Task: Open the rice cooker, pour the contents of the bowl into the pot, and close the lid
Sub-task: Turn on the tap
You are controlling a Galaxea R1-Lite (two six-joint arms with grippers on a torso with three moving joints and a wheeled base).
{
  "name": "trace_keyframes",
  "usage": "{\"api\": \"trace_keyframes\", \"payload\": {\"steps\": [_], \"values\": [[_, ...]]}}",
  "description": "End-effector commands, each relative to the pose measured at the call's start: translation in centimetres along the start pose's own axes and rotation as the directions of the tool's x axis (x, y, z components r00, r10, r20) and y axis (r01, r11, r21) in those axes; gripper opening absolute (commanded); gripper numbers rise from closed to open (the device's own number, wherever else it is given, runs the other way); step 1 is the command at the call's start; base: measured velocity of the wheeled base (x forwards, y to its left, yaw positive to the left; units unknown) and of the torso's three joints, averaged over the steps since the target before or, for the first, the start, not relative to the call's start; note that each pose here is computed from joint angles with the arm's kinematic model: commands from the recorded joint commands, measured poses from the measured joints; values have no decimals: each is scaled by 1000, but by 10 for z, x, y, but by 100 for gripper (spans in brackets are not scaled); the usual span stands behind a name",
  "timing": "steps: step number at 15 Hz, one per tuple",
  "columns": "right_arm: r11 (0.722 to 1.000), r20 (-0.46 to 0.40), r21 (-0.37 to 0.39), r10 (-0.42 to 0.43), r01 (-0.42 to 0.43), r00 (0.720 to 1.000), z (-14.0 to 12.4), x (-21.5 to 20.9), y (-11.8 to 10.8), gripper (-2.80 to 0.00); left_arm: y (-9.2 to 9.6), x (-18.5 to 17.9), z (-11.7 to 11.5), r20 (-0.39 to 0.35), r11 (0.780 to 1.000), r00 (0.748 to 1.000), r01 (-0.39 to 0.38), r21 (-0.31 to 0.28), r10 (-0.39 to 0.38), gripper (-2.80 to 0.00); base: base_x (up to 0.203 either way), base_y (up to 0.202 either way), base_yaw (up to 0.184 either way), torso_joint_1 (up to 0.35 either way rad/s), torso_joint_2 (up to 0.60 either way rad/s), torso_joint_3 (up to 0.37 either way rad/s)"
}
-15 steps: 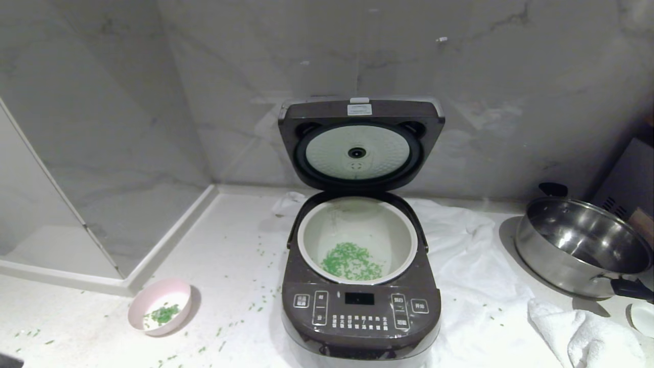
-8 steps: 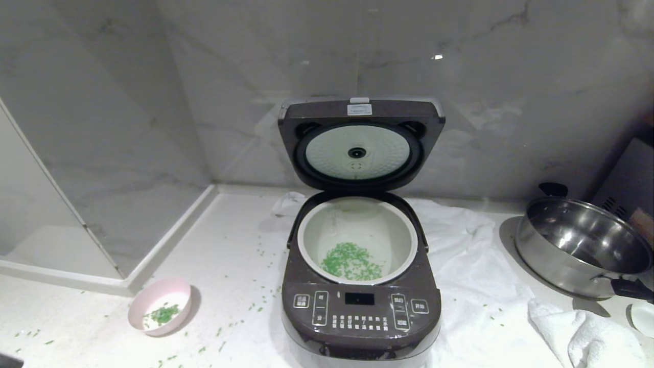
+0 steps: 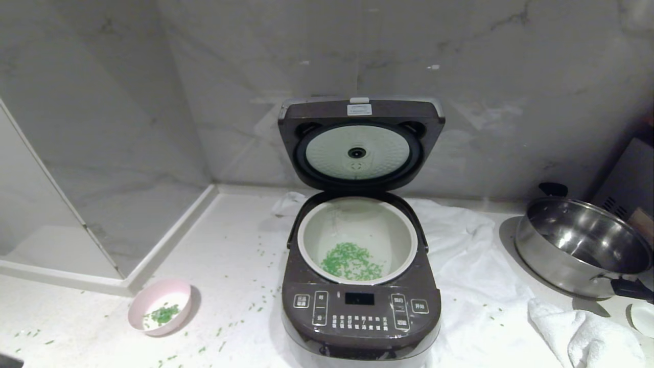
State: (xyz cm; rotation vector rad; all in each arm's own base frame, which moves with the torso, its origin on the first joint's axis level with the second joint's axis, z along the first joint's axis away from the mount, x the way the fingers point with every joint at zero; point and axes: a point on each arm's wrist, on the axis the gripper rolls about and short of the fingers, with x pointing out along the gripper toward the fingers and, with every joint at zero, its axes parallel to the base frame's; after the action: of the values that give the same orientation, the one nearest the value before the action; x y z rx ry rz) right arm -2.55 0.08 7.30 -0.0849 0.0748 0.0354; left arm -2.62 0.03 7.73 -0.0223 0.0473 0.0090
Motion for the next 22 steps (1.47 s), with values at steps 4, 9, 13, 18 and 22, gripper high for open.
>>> {"api": "trace_keyframes", "payload": {"steps": [4, 9, 13, 18, 22], "values": [[997, 21, 65, -31, 30, 999, 2, 0, -1, -280, 0, 0, 0, -2, 1000, 1000, -1, 0, 1, -280, -58, 0, 2, 8, 4, 0], [996, 23, 78, -34, 32, 999, 2, 0, -1, -280, 0, 0, 0, -2, 1000, 1000, -1, 0, 1, -280, -192, 0, -3, 0, 3, 4], [996, 23, 81, -34, 32, 999, 2, 0, -1, -280, 0, 0, 0, -2, 1000, 1000, -1, 0, 1, -280, -52, 0, -2, -3, -1, 1], [996, 27, 83, -36, 34, 999, 2, 0, -1, -280, 0, 0, 0, -2, 1000, 1000, 1, 0, -1, -280, 0, 0, 0, 0, 0, 0], [996, 26, 83, -36, 34, 999, 2, 0, -1, -280, 0, 0, 0, -1, 1000, 1000, -2, 0, 2, -280, 0, -3, 43, 0, 4, 1]]}}
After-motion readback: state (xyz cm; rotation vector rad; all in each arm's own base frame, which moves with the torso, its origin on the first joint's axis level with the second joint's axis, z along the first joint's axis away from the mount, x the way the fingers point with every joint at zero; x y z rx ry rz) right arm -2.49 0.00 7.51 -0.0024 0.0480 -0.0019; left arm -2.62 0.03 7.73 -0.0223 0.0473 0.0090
